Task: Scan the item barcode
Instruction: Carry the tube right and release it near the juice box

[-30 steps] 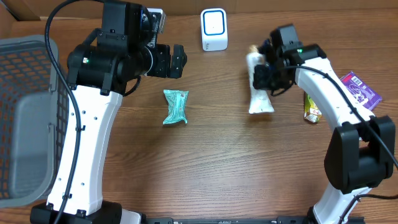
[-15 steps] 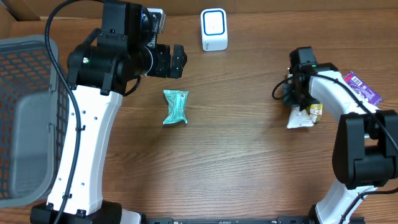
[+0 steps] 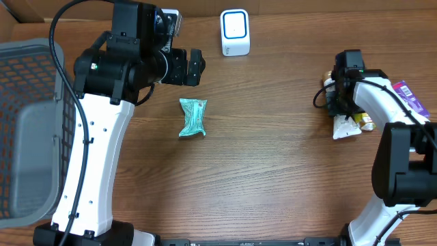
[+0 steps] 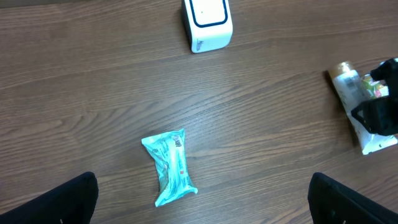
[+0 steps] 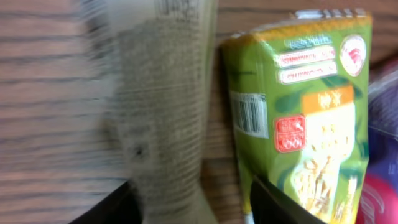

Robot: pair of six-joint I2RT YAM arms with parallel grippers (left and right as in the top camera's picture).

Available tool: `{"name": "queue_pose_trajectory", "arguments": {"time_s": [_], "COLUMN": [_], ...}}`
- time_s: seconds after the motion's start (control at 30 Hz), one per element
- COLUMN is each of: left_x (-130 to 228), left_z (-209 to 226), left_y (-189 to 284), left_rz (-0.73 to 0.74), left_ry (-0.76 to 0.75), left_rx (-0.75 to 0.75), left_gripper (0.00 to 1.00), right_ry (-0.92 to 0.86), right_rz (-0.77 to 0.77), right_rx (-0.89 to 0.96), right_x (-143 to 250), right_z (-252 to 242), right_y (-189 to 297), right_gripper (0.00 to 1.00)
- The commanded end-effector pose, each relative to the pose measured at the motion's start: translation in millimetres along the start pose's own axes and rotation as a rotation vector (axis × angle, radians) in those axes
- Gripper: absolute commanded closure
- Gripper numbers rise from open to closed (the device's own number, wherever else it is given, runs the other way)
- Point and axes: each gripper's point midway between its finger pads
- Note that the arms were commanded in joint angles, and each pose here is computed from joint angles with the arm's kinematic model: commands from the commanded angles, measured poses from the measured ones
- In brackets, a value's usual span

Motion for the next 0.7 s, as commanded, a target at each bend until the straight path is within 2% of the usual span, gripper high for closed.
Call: {"name": "queue_pose_trajectory", "arguments": {"time_s": [0.0,0.1,0.13,0.17,0.2,0.33,0.57,0.67], "left_x": [-0.5,-0.5,-0.5,-0.5,-0.5,-0.5,-0.5,-0.5], "left_z": [-1.0,-0.8,-0.9,-1.0,-1.0,-0.9,-1.0,-1.0], "left_y": [-2.9,-2.9,-2.9,-2.9,-2.9,-2.9,-2.9,-2.9], "left_rz": [0.004,0.004,0.004,0.004,0.004,0.004,0.004,0.004], "left_ry": [-0.011,-0.011,-0.011,-0.011,-0.011,-0.011,-0.011,-0.011], "left_rx": [0.008,0.008,0.008,0.008,0.008,0.008,0.008,0.008], "left_gripper": [0.00,0.00,0.00,0.00,0.00,0.00,0.01,0.00], "right_ry": [-0.059,-0.066,-0.069,-0.072,-0.072,-0.054,-0.039,0.014], "right_rz": [-0.051,-0.102,-0.124,-0.145,-0.159,-0.186,-0.104,-0.077], "right_rx": [-0.009,-0.105,-0.133,-0.164,-0.201,-0.428,-1.055,-1.145], "right_x": [-15.8,-33.7,-41.3,-48.8,-54.7,-70.5,-59.0,-45.6], "right_z": [-6.7,6.4,8.7,11.4,15.2,44.1,129.0,159.7], "right_y": [14.9,37.4,48.8,61.5,72.9,121.5,192.6,197.6], "right_gripper": [0.37,0.22,0.15,0.04,0.00,0.00,0.00,0.00]}}
Point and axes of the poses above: each gripper's point midway between its finger pads, its own y axis back along the fingers, its own z axis along the line the jaws close on, x = y × z, and after that the axes turned 10 degrees about -y, right-handed
